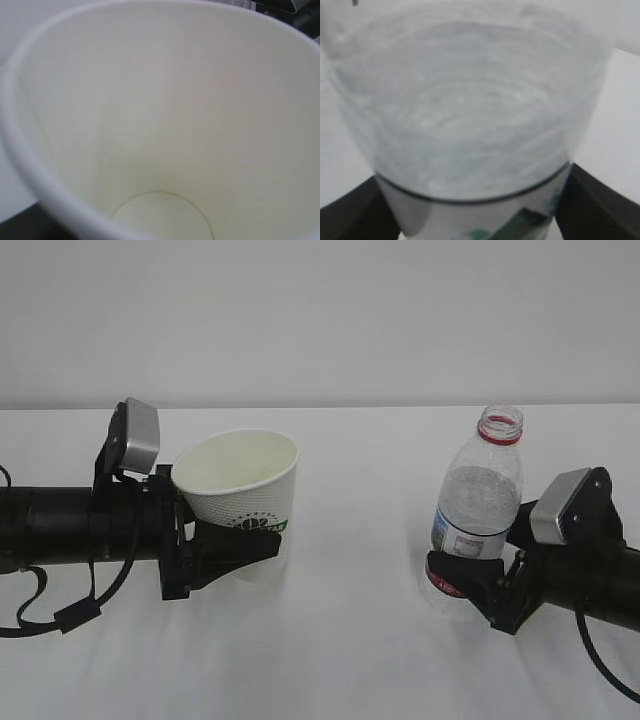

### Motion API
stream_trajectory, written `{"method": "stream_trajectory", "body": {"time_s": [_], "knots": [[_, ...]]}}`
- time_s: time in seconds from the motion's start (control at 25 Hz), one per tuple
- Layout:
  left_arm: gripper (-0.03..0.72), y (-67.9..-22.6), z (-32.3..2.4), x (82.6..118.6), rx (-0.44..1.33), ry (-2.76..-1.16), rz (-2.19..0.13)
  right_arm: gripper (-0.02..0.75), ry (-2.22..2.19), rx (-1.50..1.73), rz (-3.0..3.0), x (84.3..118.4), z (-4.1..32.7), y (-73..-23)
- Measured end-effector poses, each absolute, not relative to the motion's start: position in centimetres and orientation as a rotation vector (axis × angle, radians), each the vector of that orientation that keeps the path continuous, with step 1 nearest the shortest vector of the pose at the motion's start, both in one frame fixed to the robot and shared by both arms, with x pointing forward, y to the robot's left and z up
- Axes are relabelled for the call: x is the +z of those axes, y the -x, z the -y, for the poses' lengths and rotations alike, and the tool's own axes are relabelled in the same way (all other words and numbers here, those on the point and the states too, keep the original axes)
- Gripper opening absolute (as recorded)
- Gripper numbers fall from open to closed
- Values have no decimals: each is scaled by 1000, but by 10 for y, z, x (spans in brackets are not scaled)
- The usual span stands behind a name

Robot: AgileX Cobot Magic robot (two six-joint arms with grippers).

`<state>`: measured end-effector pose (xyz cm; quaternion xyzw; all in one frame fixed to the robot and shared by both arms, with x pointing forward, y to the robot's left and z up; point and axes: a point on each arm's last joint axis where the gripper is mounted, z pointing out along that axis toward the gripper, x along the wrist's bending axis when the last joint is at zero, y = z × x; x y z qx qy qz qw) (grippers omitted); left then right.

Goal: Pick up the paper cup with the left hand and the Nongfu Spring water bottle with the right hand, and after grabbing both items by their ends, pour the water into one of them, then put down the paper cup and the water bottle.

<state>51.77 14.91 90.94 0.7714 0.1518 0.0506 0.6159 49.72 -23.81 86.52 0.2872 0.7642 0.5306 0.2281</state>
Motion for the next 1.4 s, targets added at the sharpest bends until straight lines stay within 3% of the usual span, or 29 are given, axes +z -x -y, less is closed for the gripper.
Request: {"method": "stream_trajectory", "body": {"time_s": [0.48, 1.4], "knots": [[529, -518, -149, 909, 118, -1775, -352, 523, -792, 1467, -2104, 865, 238, -499], [528, -518, -144, 907, 130, -1797, -383, 484, -801, 1466, -2099, 865, 238, -499]]}}
